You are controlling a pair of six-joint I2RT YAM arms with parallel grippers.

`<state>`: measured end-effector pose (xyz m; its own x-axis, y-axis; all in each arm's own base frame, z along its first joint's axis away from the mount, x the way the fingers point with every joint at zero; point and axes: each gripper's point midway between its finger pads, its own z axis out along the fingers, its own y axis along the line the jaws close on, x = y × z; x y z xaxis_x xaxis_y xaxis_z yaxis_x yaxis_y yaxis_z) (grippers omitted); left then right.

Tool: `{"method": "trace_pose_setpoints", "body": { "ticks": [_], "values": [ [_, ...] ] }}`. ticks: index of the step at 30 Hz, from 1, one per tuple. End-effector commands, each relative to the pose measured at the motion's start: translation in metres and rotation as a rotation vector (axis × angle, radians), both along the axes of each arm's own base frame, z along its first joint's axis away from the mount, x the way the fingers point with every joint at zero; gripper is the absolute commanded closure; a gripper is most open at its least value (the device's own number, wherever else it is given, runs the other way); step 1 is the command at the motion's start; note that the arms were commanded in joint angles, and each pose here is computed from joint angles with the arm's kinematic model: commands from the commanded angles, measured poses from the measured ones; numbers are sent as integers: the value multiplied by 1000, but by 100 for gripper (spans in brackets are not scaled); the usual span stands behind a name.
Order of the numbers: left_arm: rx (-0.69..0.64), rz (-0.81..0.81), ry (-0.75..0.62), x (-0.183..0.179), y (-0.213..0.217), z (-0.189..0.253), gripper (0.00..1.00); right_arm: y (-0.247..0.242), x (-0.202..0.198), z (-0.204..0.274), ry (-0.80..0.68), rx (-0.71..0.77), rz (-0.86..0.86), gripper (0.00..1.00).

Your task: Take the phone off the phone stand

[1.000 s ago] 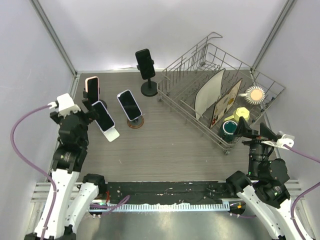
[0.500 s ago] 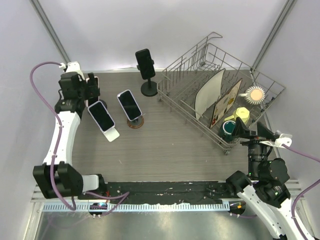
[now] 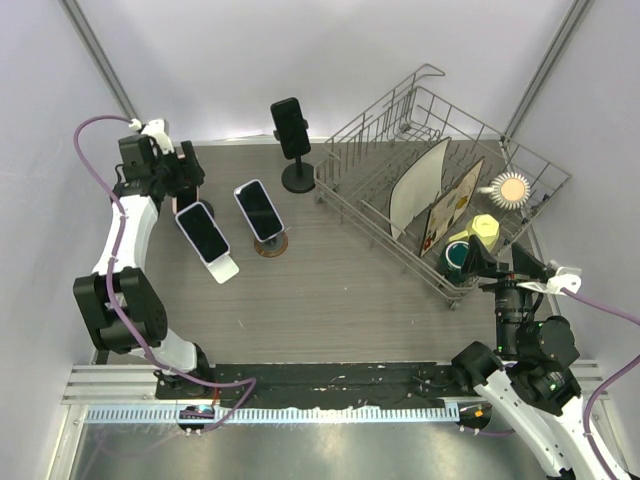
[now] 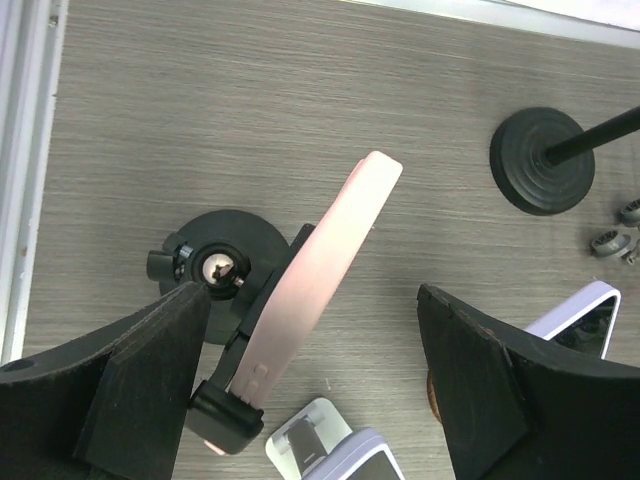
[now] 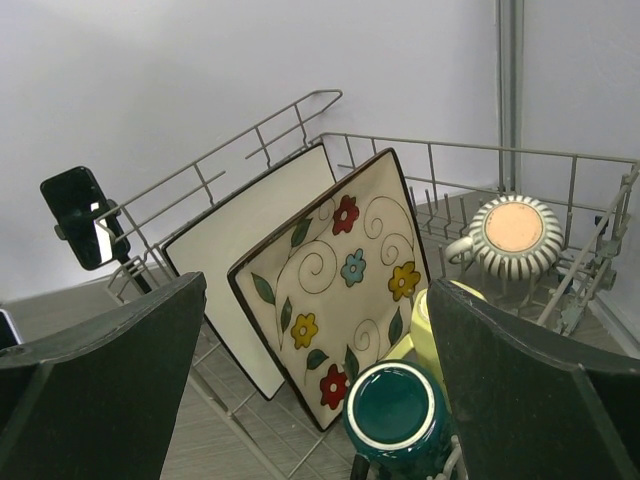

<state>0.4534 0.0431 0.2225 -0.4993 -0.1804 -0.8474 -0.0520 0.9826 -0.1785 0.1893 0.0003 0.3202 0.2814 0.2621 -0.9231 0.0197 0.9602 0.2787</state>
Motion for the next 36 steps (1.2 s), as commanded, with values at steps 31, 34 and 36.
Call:
{"method": "trace_pose_setpoints", "body": {
  "ticks": [31,34,36],
  "values": [
    [259,437,-107,-78,91,38,100,8,-3,11,-45,-2,54,2],
    [279,515,-108,-110,96,44,100,9,-4,11,-40,0,62,2],
    [255,526,-88,-124,91,41,100,10,-5,12,-39,-1,71,2]
  ]
}}
